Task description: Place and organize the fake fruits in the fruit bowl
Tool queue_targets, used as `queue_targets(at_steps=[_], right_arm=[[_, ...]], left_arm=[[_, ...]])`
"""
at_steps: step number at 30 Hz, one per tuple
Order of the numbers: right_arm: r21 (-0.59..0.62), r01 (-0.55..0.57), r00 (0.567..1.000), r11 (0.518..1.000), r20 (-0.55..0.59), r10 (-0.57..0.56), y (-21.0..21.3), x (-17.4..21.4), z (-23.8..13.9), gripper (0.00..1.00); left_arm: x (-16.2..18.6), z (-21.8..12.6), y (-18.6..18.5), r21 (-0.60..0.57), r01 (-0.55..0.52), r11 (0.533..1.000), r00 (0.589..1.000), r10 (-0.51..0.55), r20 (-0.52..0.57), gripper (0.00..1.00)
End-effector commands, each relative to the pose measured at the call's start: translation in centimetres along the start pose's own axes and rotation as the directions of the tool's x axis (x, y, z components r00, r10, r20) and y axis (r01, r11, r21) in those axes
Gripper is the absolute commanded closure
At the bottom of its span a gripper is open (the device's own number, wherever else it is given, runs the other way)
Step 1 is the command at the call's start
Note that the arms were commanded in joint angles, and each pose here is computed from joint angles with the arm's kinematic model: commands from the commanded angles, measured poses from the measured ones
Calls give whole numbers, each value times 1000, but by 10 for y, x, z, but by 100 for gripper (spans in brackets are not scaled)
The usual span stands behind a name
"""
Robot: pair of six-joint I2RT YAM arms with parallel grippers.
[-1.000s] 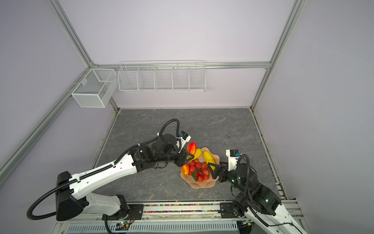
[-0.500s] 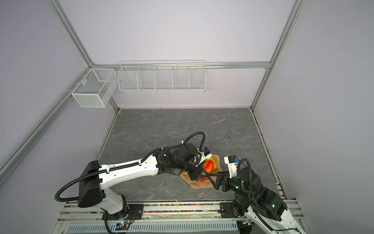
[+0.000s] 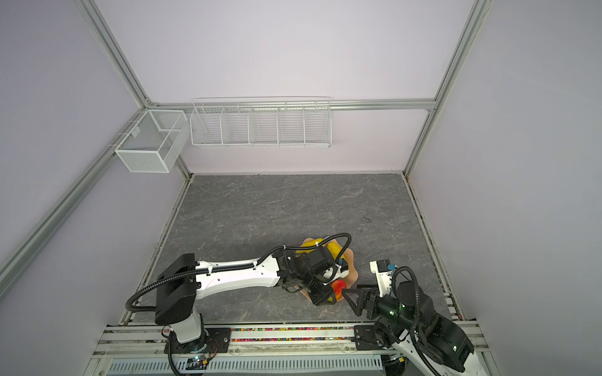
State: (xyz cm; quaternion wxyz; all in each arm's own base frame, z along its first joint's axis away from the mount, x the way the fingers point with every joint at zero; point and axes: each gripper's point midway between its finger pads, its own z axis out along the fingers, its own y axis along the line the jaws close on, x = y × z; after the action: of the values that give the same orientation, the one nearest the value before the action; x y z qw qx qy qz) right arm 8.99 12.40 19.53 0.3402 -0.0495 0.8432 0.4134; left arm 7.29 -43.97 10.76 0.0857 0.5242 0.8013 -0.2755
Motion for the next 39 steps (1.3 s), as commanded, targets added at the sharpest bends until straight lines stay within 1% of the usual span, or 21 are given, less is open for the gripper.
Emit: queue_targets(at_steps=[1,4,6,10,13,15,16,17,18,20,23,27,30,31,32,33,35,36,37,38,39], right_arm=[[19,1,1000,1000,1,-1,-4,2,-8,12],[26,12,1000,1000,-5,-12,-5,4,-9,12],[25,11,1000,1000,-9,-11,-5,4,-8,12],[31,12,1000,999,-13,-12,-7,6,-6,12],[27,15,1000,1000,-6,-15,-6,4,-6,12],[20,18,1000,1000,3,-18,-4,2,-6,12],[19,20,1000,1000,9,-20,-4,1,-6,12],[21,20,1000,1000,15,-20,-4,-1,-6,12],[27,22,1000,999,14,-22,-5,-1,-5,12],[16,28,999,999,40,-29,0,-9,-3,12],[6,37,998,999,46,-37,4,-14,3,12],[38,55,998,998,31,-56,3,-21,19,12],[67,93,994,993,50,-96,6,-35,29,11],[86,116,991,989,58,-121,6,-42,33,11],[103,138,988,985,61,-145,8,-49,36,11],[128,166,983,978,54,-174,8,-56,43,11],[162,224,973,961,25,-231,12,-69,58,11],[189,246,967,951,17,-254,12,-79,66,11],[214,267,961,940,18,-277,11,-90,74,11],[230,280,955,932,31,-294,10,-101,79,10],[254,281,952,926,51,-303,6,-115,83,10]], left_arm=[[2,6,8,-41,-21,999,999,19,-50,69],[7,13,15,-70,-19,997,997,13,-80,69],[6,13,16,-75,-19,997,997,13,-79,66],[4,7,20,-109,-25,994,998,17,-67,56],[3,2,19,-111,-37,993,998,30,-62,49],[0,-5,17,-108,-45,993,998,40,-49,43],[-2,-9,15,-108,-49,993,998,45,-38,12],[-3,-13,14,-107,-53,993,998,50,-30,3],[-5,-19,13,-112,-58,992,998,57,-16,0],[-8,-29,12,-128,-69,989,997,71,8,0],[-14,-50,13,-161,-82,984,994,92,52,1],[-21,-86,12,-185,-89,979,986,113,123,0],[-26,-121,29,-280,-59,958,975,116,192,1],[-30,-137,39,-323,-37,946,965,118,234,0],[-34,-152,52,-366,-12,931,954,120,276,1],[-38,-171,70,-423,39,905,936,115,333,1],[-41,-213,124,-546,215,810,885,75,459,1],[-35,-239,158,-592,342,730,842,41,537,1],[-24,-263,192,-606,474,639,787,1,617,1],[-8,-283,223,-593,588,550,728,-40,684,1],[15,-303,254,-552,700,452,651,-88,754,1]])
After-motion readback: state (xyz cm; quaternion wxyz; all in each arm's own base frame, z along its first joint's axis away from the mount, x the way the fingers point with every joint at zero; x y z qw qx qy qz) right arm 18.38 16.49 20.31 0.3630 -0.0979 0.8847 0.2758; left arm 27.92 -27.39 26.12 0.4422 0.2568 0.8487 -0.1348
